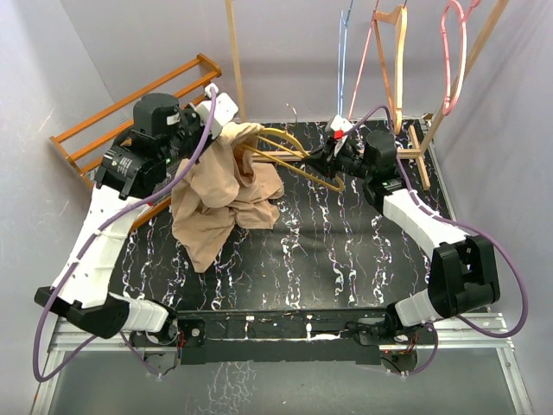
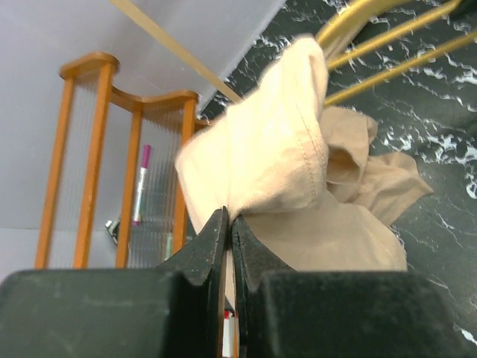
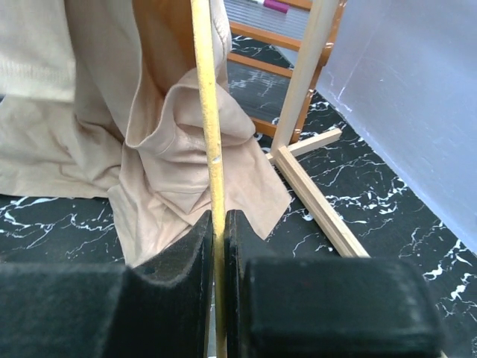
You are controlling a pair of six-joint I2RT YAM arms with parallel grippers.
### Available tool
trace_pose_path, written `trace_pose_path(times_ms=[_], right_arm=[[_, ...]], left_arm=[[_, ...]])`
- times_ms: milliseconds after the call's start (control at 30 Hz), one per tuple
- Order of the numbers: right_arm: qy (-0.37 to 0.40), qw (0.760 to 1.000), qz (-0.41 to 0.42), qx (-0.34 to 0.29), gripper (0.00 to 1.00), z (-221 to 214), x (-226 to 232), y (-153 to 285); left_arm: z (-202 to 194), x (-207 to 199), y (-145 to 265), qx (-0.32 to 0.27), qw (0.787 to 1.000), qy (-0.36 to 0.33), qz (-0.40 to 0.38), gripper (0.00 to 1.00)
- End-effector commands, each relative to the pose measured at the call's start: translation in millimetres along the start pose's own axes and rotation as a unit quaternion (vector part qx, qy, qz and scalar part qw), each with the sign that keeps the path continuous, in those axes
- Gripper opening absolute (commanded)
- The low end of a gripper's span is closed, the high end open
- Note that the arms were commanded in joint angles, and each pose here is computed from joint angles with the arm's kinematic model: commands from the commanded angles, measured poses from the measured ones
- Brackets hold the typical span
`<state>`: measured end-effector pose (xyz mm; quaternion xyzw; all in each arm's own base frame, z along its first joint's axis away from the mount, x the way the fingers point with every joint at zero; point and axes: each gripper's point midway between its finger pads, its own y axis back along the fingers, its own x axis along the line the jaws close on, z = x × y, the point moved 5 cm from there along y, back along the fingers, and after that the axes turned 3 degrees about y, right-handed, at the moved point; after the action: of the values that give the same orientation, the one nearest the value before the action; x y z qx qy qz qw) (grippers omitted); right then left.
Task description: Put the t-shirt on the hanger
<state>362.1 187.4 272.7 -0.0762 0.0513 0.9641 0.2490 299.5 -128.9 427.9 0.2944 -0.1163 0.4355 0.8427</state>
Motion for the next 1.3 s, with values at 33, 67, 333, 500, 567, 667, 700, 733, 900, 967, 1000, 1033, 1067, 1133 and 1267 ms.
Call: trace_pose_path(times_ms=[33, 67, 333, 500, 567, 667, 700, 733, 900, 967, 1000, 1033, 1067, 1133, 1267], right_arm=[[0.056, 0.994, -0.069, -0.061, 0.08, 55.2, -16.4, 15.5], [0.058, 0.994, -0.065, -0.06, 0.08, 57.5, -14.2, 18.3], [0.064, 0.997, -0.017, -0.03, 0.08, 58.9, 22.3, 47.1], [0.064, 0.998, 0.002, -0.028, 0.08, 56.1, 43.3, 62.1], [0.062, 0.998, 0.005, -0.025, 0.08, 55.1, 47.7, 65.7], [0.059, 0.998, 0.009, -0.025, 0.08, 54.5, 51.5, 68.0], [0.059, 0.998, 0.012, -0.024, 0.08, 54.7, 51.9, 67.8], [0.057, 0.998, 0.013, -0.022, 0.08, 53.8, 51.7, 67.3], [0.055, 0.998, 0.019, -0.019, 0.08, 53.3, 49.5, 64.1], [0.052, 0.998, 0.017, -0.018, 0.08, 52.7, 46.3, 61.4], [0.05, 0.998, 0.016, -0.017, 0.08, 52.5, 44.9, 60.3], [0.048, 0.999, 0.014, -0.017, 0.08, 52.3, 43.4, 59.1], [0.045, 0.999, 0.012, -0.016, 0.08, 52.0, 41.9, 58.2], [0.042, 0.999, 0.01, -0.014, 0.08, 51.1, 39.8, 56.2], [0.035, 0.999, 0.002, -0.008, 0.08, 46.9, 34.9, 53.0]], left_arm=[[-22.6, -12.9, 9.9, -0.004, 1.0, 0.011, 0.007, 0.0], [-30.2, -16.1, 7.9, 0.001, 1.0, 0.012, 0.009, 0.0], [-90.1, -23.0, -9.3, 0.031, 0.998, 0.018, 0.042, 0.0], [-99.3, -9.1, -19.7, 0.027, 0.997, 0.033, 0.063, 0.0], [-97.5, -0.4, -22.5, 0.024, 0.996, 0.041, 0.072, 0.0], [-92.4, 9.1, -24.4, 0.018, 0.995, 0.044, 0.085, 0.25], [-89.5, 11.6, -23.7, 0.014, 0.995, 0.044, 0.089, 0.4], [-85.6, 13.9, -22.5, 0.007, 0.995, 0.044, 0.092, 0.53], [-67.5, 9.1, -10.6, -0.028, 0.997, 0.037, 0.059, 0.75], [-66.6, 2.4, -6.3, -0.039, 0.998, 0.037, 0.043, 0.77], [-66.6, -5.7, -4.6, -0.047, 0.998, 0.04, 0.02, 0.78], [-67.4, -11.7, -3.4, -0.053, 0.998, 0.046, 0.008, 0.78], [-67.0, -18.9, -1.7, -0.062, 0.996, 0.057, -0.01, 0.78], [-64.9, -32.4, -1.5, -0.079, 0.992, 0.096, -0.038, 0.78], [-60.1, -56.8, -14.4, -0.076, 0.98, 0.174, -0.058, 0.71]])
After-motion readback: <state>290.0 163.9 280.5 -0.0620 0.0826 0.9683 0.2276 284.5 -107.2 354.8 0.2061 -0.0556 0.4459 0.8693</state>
